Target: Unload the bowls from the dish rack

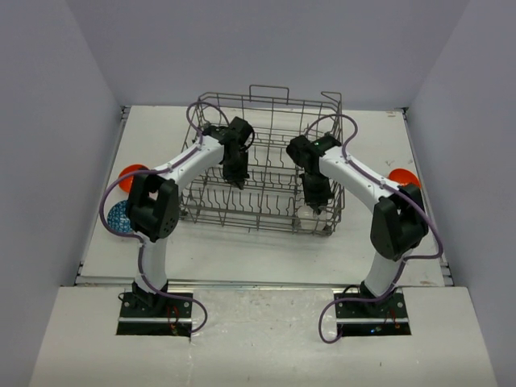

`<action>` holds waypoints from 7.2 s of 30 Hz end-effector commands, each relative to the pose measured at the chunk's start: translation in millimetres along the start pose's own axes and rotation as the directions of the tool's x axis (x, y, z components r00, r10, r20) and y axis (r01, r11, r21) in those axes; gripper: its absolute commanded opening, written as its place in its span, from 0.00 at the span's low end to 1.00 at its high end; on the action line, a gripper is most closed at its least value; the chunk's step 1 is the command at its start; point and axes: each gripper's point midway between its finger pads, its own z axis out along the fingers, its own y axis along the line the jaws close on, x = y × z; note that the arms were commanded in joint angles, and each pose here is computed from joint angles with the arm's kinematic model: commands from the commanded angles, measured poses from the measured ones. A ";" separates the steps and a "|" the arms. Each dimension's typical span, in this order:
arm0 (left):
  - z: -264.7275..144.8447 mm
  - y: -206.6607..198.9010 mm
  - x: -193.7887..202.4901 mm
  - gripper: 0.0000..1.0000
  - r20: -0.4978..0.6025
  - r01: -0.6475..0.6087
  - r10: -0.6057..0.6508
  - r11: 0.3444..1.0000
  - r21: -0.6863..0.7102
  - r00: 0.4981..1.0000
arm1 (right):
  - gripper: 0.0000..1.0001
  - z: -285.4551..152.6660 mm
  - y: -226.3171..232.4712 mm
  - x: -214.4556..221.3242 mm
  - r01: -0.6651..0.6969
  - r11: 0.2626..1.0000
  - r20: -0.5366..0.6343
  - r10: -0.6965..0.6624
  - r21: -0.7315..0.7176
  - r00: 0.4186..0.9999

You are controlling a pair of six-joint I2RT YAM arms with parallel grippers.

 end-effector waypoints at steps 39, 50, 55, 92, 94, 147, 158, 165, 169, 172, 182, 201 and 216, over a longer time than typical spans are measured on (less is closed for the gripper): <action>-35.7 -23.6 -23.0 0.10 0.081 -0.022 0.012 0.992 0.124 0.997 | 0.00 -36.6 7.3 -101.4 -0.076 0.997 0.226 0.078 -0.017 0.971; -65.0 -72.2 -37.7 0.43 0.150 -0.063 0.011 0.934 0.353 0.989 | 0.00 -51.6 -1.3 -104.2 -0.082 0.997 0.244 0.081 -0.008 0.966; -68.6 -91.7 -27.2 0.46 0.143 -0.098 0.039 0.897 0.430 0.989 | 0.02 -69.2 -7.5 -107.5 -0.096 0.995 0.282 0.096 -0.013 0.955; -41.2 -148.0 -6.4 0.52 0.049 -0.106 0.096 0.794 0.599 0.994 | 0.28 -119.5 -78.6 -73.0 -0.278 0.923 0.324 0.357 -0.266 0.876; -39.2 -147.9 -5.9 0.52 0.044 -0.103 0.096 0.794 0.599 0.994 | 0.21 -115.9 -77.8 -72.4 -0.283 0.921 0.315 0.361 -0.266 0.878; -7.3 -212.1 30.3 0.53 -0.026 -0.065 0.127 0.657 0.751 0.992 | 0.00 -119.6 -66.8 -72.7 -0.262 0.909 0.297 0.361 -0.325 0.884; -19.8 -216.8 27.7 0.50 0.006 -0.080 0.117 0.637 0.767 0.993 | 0.00 -114.6 -64.2 -71.8 -0.263 0.907 0.282 0.360 -0.328 0.889; -36.6 -223.9 22.3 0.48 0.075 -0.121 0.100 0.618 0.777 0.992 | 0.00 -114.5 -64.8 -71.5 -0.264 0.908 0.284 0.360 -0.325 0.889; -39.0 -229.2 24.1 0.46 0.085 -0.130 0.102 0.610 0.781 0.991 | 0.00 -114.3 -64.7 -71.9 -0.263 0.909 0.283 0.359 -0.324 0.890; -42.5 -230.7 22.6 0.43 0.111 -0.145 0.093 0.613 0.777 0.989 | 0.00 -113.6 -64.9 -71.8 -0.264 0.909 0.281 0.358 -0.322 0.890; -66.6 -248.5 16.6 0.39 0.193 -0.195 0.063 0.560 0.805 0.979 | 0.00 -113.5 -64.0 -73.1 -0.257 0.912 0.282 0.351 -0.321 0.893; -16.9 -237.5 18.2 0.43 0.152 -0.126 0.021 0.672 0.730 0.988 | 0.00 -111.6 -64.6 -69.0 -0.255 0.912 0.278 0.348 -0.320 0.896; -24.1 -240.9 -7.8 0.42 0.226 -0.059 -0.178 0.647 0.761 0.958 | 0.00 -110.3 -66.0 -66.9 -0.231 0.924 0.272 0.317 -0.304 0.909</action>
